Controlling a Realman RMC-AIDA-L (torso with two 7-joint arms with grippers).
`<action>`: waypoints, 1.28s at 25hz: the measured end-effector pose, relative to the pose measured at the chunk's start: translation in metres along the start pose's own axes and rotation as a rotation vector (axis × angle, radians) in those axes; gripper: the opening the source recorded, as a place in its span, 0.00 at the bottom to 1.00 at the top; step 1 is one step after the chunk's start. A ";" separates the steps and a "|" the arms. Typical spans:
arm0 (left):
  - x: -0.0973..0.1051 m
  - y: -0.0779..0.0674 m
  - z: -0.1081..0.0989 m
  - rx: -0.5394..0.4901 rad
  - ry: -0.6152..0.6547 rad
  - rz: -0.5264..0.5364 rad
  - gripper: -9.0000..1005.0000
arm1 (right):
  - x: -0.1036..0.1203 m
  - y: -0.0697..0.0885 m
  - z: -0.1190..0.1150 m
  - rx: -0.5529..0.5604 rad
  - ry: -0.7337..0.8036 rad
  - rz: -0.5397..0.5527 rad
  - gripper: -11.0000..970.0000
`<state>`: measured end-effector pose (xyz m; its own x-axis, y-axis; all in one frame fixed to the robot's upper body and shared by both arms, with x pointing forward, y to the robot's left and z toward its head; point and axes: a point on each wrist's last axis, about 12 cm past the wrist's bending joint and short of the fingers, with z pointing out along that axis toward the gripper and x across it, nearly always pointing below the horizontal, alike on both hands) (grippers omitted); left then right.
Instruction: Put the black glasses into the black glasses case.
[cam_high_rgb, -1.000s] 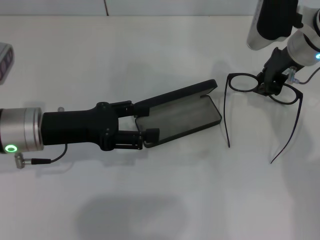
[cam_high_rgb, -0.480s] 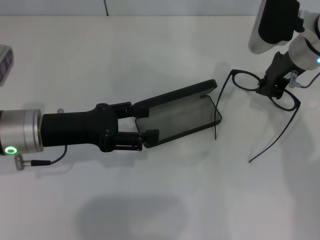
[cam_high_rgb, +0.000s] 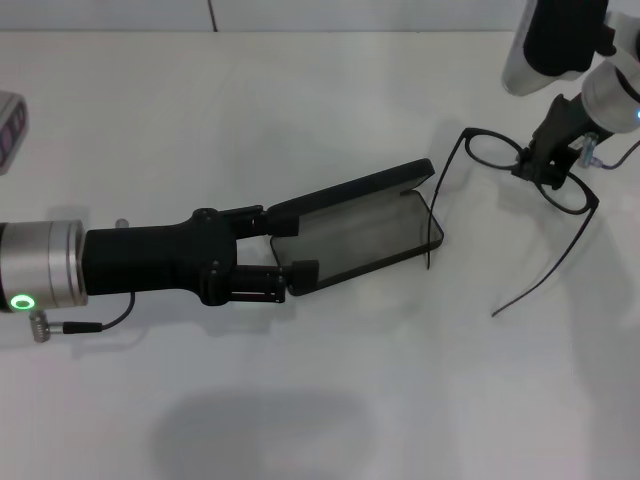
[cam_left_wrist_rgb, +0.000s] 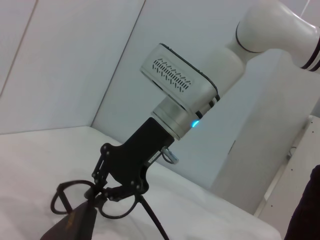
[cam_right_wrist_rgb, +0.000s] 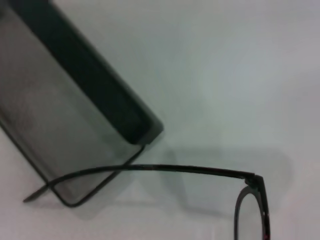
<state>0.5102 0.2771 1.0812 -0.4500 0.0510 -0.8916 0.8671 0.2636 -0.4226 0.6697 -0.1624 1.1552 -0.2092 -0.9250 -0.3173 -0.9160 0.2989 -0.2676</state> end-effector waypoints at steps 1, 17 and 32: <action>0.000 0.000 0.000 0.000 0.000 0.000 0.87 | 0.000 -0.001 -0.001 0.009 -0.007 0.008 0.13; -0.001 0.000 0.000 0.004 -0.004 -0.002 0.87 | 0.011 -0.014 -0.021 0.081 -0.059 0.093 0.12; -0.020 -0.005 -0.007 0.046 -0.136 0.035 0.87 | 0.080 -0.018 -0.108 0.012 -0.224 0.261 0.12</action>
<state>0.5138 0.2812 1.1021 -0.3889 -0.0725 -0.9184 0.8921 0.2194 -0.3951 0.6325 -0.2676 1.2331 -0.3549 -0.7426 -0.5680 -0.8370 0.5230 -0.1608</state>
